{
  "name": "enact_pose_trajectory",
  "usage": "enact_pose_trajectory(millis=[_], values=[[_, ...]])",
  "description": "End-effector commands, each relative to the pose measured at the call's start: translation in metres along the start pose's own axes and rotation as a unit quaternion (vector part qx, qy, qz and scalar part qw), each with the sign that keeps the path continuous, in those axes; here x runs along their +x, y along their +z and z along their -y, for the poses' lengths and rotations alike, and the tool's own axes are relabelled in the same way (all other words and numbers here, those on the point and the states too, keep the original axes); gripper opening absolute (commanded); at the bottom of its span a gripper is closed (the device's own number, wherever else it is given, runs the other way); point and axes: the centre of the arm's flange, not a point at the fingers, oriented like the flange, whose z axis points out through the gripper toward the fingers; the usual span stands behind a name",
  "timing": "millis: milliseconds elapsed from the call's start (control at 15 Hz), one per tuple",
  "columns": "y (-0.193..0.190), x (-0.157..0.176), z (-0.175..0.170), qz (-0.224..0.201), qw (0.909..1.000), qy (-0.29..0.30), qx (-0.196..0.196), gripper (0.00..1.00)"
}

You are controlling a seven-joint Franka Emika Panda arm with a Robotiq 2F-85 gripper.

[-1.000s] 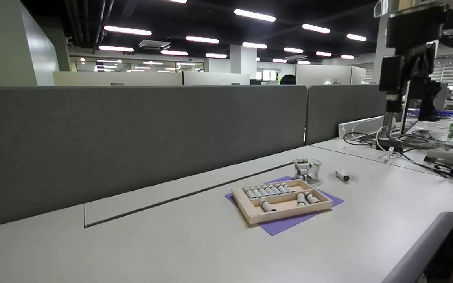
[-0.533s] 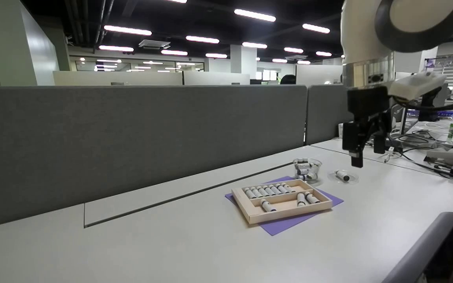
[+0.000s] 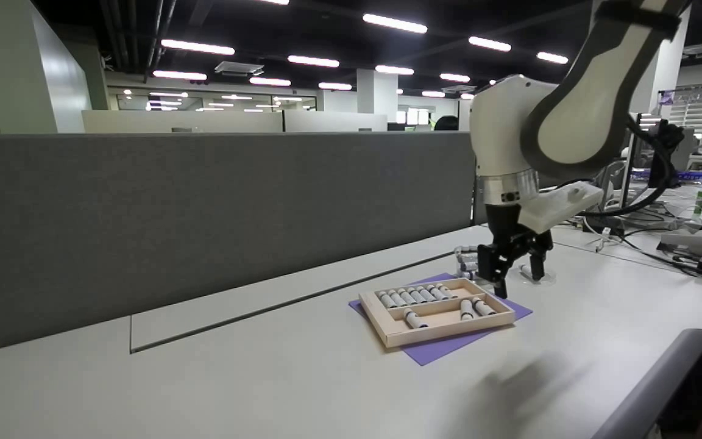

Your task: Put on of the things on the lower compartment of the tray on the clear lid

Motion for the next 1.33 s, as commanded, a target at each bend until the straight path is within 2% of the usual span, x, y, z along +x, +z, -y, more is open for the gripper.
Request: enact_pose_trajectory(millis=[0,533,733,933,1133,1267], values=[[0.008,0.01,0.003,0.002,1.0,0.002,-0.003,1.0],[0.015,0.02,0.008,0.003,1.0,0.006,-0.004,1.0],[0.002,0.045,0.017,-0.028,0.9996,-0.005,0.0,1.0],[-0.019,0.08,0.035,-0.065,0.9974,0.002,0.033,1.0],[-0.03,0.11,0.059,-0.06,0.995,0.041,0.069,1.0],[-0.023,0.129,0.076,-0.053,0.9929,0.062,0.087,1.0]])
